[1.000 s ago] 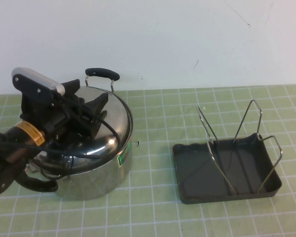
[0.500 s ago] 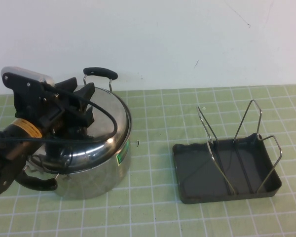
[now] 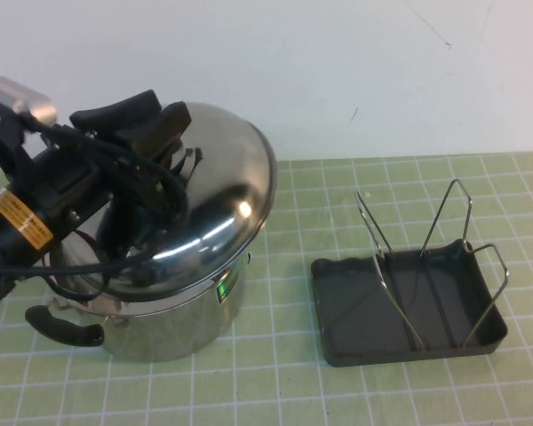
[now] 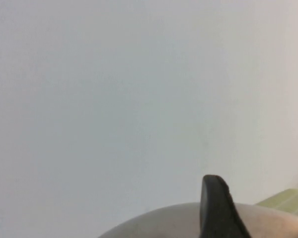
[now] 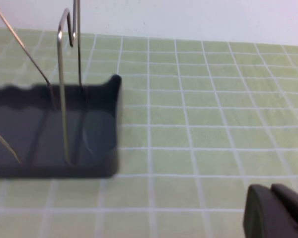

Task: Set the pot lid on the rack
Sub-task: Open the pot, then hand over the pot lid

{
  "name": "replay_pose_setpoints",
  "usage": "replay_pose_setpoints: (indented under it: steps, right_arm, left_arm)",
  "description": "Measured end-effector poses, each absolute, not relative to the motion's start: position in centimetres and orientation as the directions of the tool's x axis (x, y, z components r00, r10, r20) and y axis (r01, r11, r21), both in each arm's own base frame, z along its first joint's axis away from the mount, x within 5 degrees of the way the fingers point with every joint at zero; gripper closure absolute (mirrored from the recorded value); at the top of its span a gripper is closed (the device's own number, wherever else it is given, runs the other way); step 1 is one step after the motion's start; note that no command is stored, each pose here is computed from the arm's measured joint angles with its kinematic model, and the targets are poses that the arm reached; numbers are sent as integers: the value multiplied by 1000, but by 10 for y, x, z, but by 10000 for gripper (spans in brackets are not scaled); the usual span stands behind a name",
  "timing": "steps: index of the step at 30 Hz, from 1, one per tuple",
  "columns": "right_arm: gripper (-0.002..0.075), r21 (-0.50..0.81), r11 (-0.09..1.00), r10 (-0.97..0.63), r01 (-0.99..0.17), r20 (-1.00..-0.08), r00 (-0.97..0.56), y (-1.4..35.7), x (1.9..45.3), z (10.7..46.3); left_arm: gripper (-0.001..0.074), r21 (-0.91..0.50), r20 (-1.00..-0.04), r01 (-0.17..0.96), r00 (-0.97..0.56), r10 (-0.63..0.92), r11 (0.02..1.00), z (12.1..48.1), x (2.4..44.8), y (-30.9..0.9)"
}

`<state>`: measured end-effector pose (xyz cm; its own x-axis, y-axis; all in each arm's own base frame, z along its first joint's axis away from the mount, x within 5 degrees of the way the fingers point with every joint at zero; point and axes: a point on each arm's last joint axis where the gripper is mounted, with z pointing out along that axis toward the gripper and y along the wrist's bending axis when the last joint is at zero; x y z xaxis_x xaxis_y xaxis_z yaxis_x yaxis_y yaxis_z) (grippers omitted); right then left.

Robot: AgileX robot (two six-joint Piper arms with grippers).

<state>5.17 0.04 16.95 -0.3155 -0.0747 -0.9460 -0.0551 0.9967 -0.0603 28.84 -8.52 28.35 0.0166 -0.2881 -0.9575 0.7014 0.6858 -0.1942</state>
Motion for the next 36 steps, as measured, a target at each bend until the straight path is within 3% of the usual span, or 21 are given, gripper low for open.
replay_pose_setpoints:
  steps: [2, 4, 7, 9, 18, 22, 26, 30, 36]
  right_arm:
    - [727, 50, 998, 35, -40, -949, -313, 2, 52, 170]
    - [727, 329, 944, 310, -10, -898, -312, 8, 52, 171]
    - [727, 709, 704, 685, 38, -663, -303, 15, 52, 176]
    - [727, 800, 598, 773, 53, -558, -303, 17, 52, 178]
    - [727, 851, 525, 818, 13, -501, -281, 19, 53, 184]
    - [727, 813, 575, 761, -87, -571, -308, 25, 50, 196]
    - [727, 746, 606, 676, -278, -666, -313, 35, 44, 231]
    - [727, 719, 571, 596, -395, -695, -403, 50, 54, 246]
    - [720, 751, 502, 466, -429, -652, -598, 69, 90, 256]
  left_arm:
    - [422, -271, -935, 739, -49, -351, 617, 294, 279, -88]
    - [422, -351, -907, 757, -127, -402, 552, 299, 272, -92]
    - [422, -449, -865, 761, -237, -443, 469, 300, 267, -102]
    - [422, -471, -854, 766, -272, -443, 437, 299, 264, -109]
    - [422, -447, -867, 807, -285, -409, 386, 299, 255, -130]
    - [422, -406, -885, 817, -240, -400, 410, 300, 255, -130]
    - [422, -402, -878, 809, -207, -431, 430, 302, 257, -130]
    - [422, -406, -863, 804, -180, -473, 434, 306, 256, -136]
    - [422, -347, -887, 837, -145, -439, 423, 306, 249, -150]
